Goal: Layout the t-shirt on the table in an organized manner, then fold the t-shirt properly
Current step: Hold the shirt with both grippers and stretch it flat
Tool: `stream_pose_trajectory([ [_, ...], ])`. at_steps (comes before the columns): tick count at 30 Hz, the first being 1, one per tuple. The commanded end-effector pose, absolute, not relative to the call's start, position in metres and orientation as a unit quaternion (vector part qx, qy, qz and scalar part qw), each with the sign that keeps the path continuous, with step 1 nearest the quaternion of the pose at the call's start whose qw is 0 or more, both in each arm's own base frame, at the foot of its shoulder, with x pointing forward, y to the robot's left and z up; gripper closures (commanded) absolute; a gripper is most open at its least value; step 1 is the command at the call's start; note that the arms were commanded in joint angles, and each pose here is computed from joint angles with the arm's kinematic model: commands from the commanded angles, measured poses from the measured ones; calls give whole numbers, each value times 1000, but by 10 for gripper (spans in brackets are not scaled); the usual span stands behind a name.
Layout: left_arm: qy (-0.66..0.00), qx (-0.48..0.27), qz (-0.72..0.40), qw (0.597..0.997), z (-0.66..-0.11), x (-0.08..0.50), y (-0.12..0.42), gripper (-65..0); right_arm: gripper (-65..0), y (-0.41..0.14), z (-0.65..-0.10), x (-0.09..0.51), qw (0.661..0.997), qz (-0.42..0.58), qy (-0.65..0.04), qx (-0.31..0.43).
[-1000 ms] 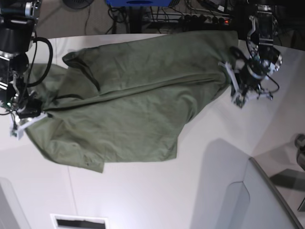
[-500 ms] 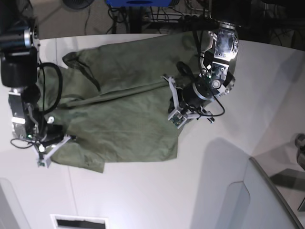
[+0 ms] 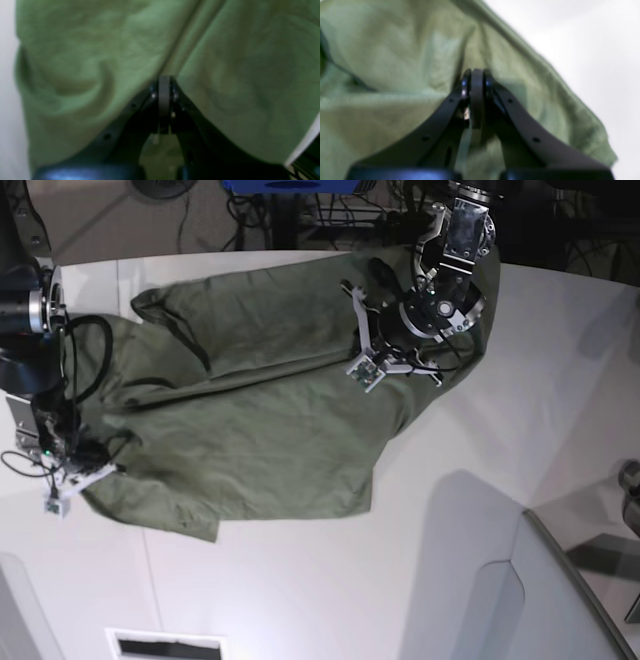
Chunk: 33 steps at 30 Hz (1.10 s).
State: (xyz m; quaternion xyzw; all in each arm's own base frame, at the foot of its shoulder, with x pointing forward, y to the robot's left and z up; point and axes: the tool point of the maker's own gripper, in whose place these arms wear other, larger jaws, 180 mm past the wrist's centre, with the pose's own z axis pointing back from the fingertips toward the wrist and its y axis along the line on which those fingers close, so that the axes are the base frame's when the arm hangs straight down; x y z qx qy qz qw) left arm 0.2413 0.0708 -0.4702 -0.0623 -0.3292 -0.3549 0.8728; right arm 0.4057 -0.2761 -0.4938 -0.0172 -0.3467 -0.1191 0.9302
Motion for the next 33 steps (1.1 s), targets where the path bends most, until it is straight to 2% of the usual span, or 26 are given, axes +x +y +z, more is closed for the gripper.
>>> stream_pose_trajectory([
  [1, -343, -58, -353, 869, -463, 246, 75, 0, -17, -290, -481, 417, 920, -126, -371, -33],
  [4, -344, -53, -357, 867, -461, 246, 80, 0, -50, -315, -476, 415, 901, -136, -408, -58],
  [8, -352, -43, -363, 861, -453, 248, 85, 0, -113, -363, -460, 411, 883, -163, -423, -120],
  [13, -360, -37, -369, 856, -445, 247, 87, 0, -114, -409, -441, 402, 868, -175, -430, -174],
  [19, -365, -34, -370, 854, -442, 251, 87, 0, -111, -396, -417, 427, 853, -153, -472, -162],
  [22, -371, -31, -369, 852, -438, 257, 87, 0, -111, -367, -407, 437, 849, -125, -495, -137],
  [24, -382, -27, -369, 847, -431, 268, 88, 0, -111, -333, -403, 437, 864, -98, -484, -102],
  [27, -400, -7, -340, 851, -420, 288, 108, 0, -107, -241, -392, 435, 892, -26, -451, -3],
  [31, -421, 24, -302, 855, -404, 319, 137, 0, -8, -144, -377, 421, 911, 41, -402, 89],
  [33, -406, 39, -290, 866, -406, 333, 153, 0, 0, -112, -377, 416, 914, 43, -385, 119],
])
